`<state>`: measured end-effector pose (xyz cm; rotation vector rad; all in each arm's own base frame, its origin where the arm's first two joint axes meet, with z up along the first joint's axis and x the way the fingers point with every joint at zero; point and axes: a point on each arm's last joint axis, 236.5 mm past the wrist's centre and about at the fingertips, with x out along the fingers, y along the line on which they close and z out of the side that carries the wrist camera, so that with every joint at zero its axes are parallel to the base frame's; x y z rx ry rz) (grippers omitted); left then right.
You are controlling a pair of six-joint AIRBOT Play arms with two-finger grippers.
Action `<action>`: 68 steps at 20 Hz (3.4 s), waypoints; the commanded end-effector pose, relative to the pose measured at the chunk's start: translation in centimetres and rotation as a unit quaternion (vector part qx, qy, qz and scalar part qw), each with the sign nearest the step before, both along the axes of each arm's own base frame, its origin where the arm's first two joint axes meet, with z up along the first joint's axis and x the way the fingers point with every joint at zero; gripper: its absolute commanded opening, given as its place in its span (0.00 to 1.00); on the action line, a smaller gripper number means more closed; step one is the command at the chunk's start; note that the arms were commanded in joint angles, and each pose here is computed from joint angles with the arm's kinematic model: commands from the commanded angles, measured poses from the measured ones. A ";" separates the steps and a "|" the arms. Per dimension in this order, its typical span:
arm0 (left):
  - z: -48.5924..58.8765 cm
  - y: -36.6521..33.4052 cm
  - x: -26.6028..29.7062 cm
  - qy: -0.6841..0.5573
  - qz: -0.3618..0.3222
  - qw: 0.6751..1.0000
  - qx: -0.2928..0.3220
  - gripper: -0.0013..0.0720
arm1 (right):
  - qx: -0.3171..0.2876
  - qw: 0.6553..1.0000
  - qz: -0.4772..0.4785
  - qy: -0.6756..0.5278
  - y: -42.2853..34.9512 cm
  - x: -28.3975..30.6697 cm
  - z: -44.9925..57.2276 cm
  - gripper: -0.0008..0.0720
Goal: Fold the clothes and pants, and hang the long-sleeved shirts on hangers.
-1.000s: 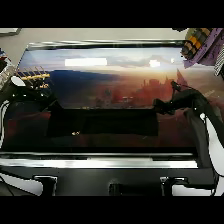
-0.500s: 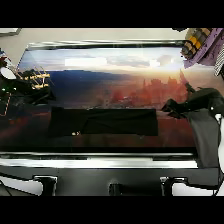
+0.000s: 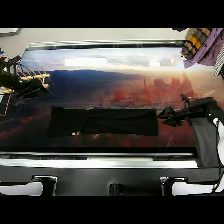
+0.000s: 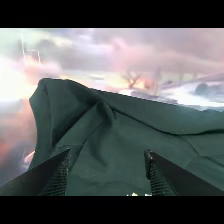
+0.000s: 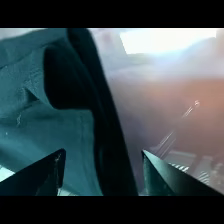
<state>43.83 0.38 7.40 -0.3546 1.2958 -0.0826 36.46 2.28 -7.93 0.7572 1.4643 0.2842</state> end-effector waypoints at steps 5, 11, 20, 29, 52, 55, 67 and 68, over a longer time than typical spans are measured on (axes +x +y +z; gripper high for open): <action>0.5 -0.7 0.0 -0.006 -0.008 1.000 0.003 0.74 | -0.035 0.999 0.033 -0.013 4.3 1.1 -2.7 0.49; -1.9 -4.1 -0.1 0.005 -0.018 0.999 -0.046 0.12 | -0.040 0.999 0.011 -0.035 4.6 2.0 1.8 0.05; -12.1 -23.7 -3.0 0.027 -0.030 0.980 -0.197 0.04 | -0.145 0.988 0.003 -0.061 -0.1 1.9 14.2 0.05; -13.6 -40.6 -5.6 0.021 -0.051 0.952 -0.301 0.04 | -0.160 0.977 -0.036 -0.139 -0.3 1.4 22.4 0.05; -10.8 -45.4 -5.7 0.083 -0.187 0.927 -0.313 0.04 | -0.132 0.971 -0.071 -0.188 1.3 -0.5 27.3 0.05; -6.3 -37.1 -2.3 0.034 -0.201 0.946 -0.251 0.04 | -0.106 0.974 -0.048 -0.192 4.2 -0.3 27.0 0.05; 9.7 -7.2 -0.8 -0.089 -0.037 0.984 -0.148 0.04 | -0.017 0.981 0.068 -0.179 30.4 2.2 17.5 0.05; 10.0 -5.7 -0.9 -0.094 -0.022 0.985 -0.140 0.04 | -0.015 0.983 0.069 -0.172 31.8 2.1 16.3 0.05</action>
